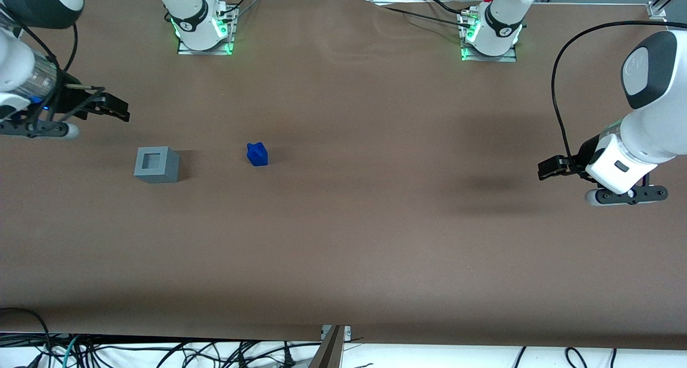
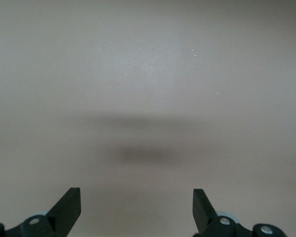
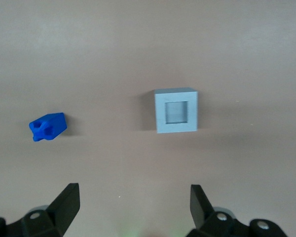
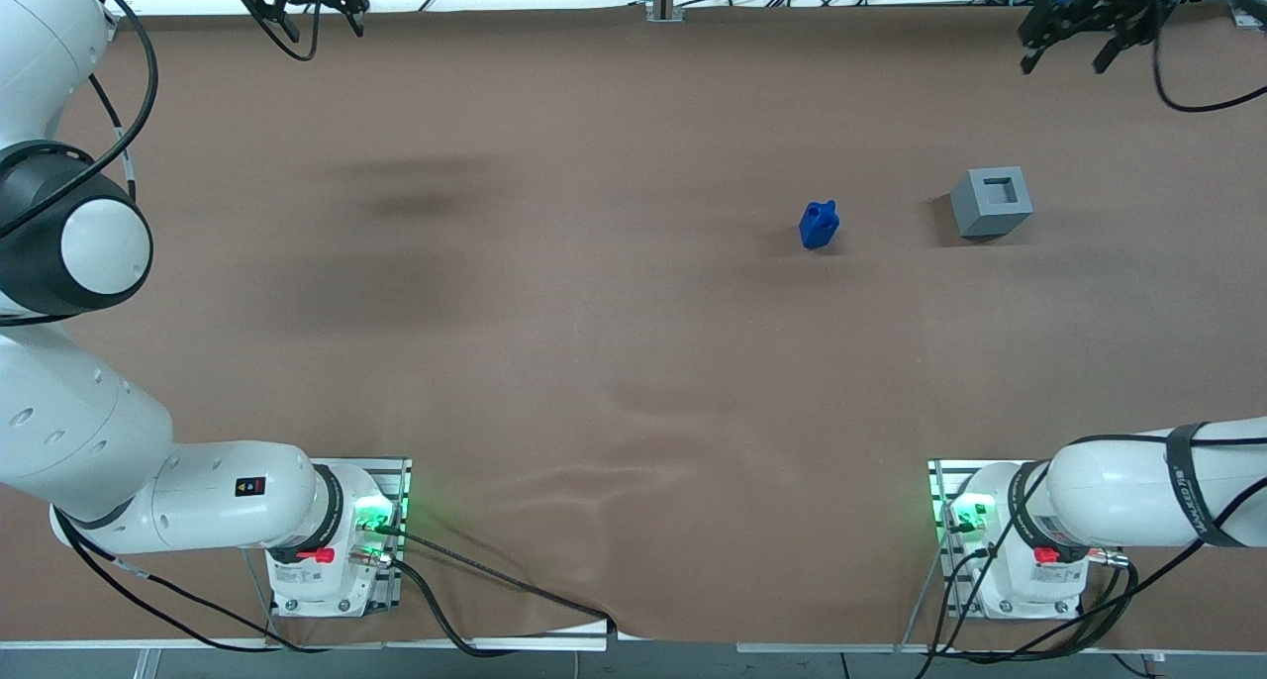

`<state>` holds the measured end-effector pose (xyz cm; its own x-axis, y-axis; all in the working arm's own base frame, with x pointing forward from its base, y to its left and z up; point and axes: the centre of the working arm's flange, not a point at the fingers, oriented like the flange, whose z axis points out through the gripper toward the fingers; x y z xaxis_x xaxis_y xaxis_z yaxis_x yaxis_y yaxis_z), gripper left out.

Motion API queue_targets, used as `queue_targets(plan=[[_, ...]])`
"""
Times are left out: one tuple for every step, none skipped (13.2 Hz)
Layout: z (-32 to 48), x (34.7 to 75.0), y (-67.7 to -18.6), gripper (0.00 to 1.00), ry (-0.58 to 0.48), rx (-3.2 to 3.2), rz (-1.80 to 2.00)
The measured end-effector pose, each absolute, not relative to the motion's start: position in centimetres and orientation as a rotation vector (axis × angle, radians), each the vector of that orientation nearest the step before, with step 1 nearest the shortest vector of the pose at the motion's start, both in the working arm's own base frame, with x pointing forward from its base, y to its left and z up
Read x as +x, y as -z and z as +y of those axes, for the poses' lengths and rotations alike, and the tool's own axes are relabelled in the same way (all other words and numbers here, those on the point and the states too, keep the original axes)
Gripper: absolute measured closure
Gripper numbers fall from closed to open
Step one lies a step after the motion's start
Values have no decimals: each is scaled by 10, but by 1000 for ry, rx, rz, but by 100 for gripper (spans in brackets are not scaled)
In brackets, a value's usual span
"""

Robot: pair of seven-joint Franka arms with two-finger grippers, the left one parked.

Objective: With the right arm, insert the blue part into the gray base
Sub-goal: 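Move the open right gripper over the blue part and lower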

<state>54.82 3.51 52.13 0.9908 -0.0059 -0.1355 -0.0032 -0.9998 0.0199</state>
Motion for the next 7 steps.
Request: queue_targets(plan=[[52, 550, -515, 1, 207, 3114, 34], [70, 551, -511, 1, 202, 3114, 67], [89, 551, -507, 1, 196, 3113, 81], [108, 551, -502, 1, 196, 3112, 87], [127, 549, -495, 1, 201, 3111, 87], [147, 548, -487, 1, 197, 3112, 74], [167, 545, -476, 1, 182, 3117, 54]])
